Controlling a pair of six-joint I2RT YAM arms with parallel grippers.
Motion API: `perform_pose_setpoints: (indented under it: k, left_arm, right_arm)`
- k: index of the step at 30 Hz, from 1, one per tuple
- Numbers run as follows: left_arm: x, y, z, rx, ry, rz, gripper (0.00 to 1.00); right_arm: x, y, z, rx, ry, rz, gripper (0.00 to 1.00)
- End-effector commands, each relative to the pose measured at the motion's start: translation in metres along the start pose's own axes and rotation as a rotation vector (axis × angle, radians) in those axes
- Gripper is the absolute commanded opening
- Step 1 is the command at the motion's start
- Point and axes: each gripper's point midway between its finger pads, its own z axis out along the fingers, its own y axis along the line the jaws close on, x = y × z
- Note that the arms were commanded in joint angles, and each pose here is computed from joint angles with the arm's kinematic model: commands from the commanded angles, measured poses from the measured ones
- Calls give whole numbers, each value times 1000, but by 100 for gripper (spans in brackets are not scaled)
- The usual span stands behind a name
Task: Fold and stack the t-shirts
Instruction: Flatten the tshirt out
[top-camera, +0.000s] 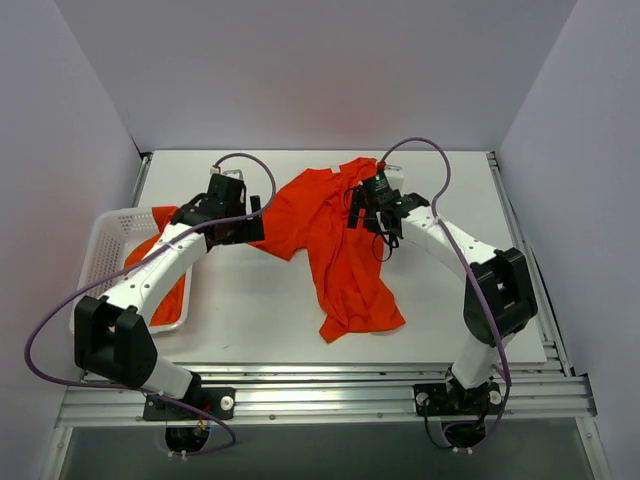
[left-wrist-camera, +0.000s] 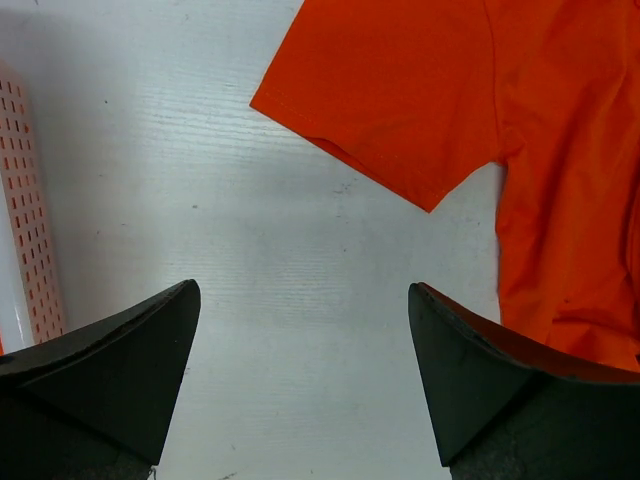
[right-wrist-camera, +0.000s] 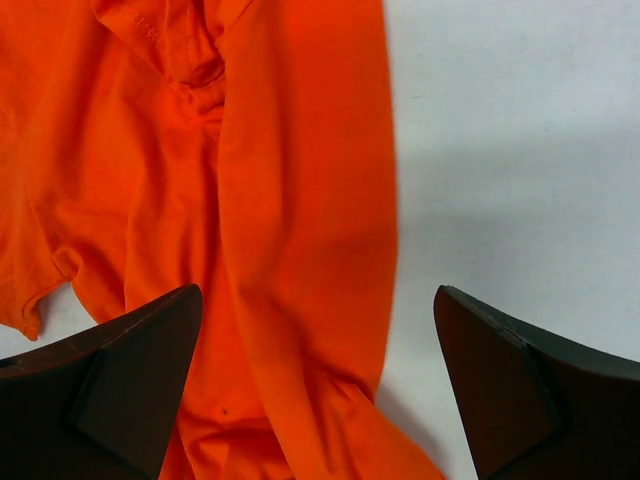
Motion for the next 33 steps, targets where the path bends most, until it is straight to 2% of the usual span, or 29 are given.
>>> perform_pose_setpoints:
  k: [1,5,10,16,19,22,27,28,29,30,33]
  left_arm:
    - [-12,0,4,7,-82,-9,94]
    - [1,7,12,3,-101,-11,94]
    - [-3,16,4,-24,-132,-26,94]
    - [-3,15,-15,-31,-128,-32,94]
    - [-3,4,-34,-20,-155,-22,94]
    - [4,-8,-60,19,-199,-51,100]
    - [9,-23,-141,220,-431,-124,100]
    - [13,-24,-145,251,-452,-129,94]
    - [13,-21,-165,315,-491,-163,94]
    - [17,-28,-173,385,-482,-149,94]
    - [22,-39,-182,471,-484,-69,94]
  right_arm:
    - [-4,11,5,-29,-72,-5,98]
    - [8,13,17,-26,-107,-42,99]
    - [8,-19,18,117,-183,-88,98]
    - [25,-25,9,147,-181,-20,95]
    - [24,-5,-19,84,-256,-26,95]
    - [27,13,-39,32,-298,-29,95]
    - [60,68,-108,-148,-369,-32,94]
    - [61,73,-125,-173,-381,-17,95]
    - [75,82,-147,-195,-370,-44,95]
    - [80,88,-159,-224,-362,-5,95]
    - [95,92,-179,-242,-362,-50,95]
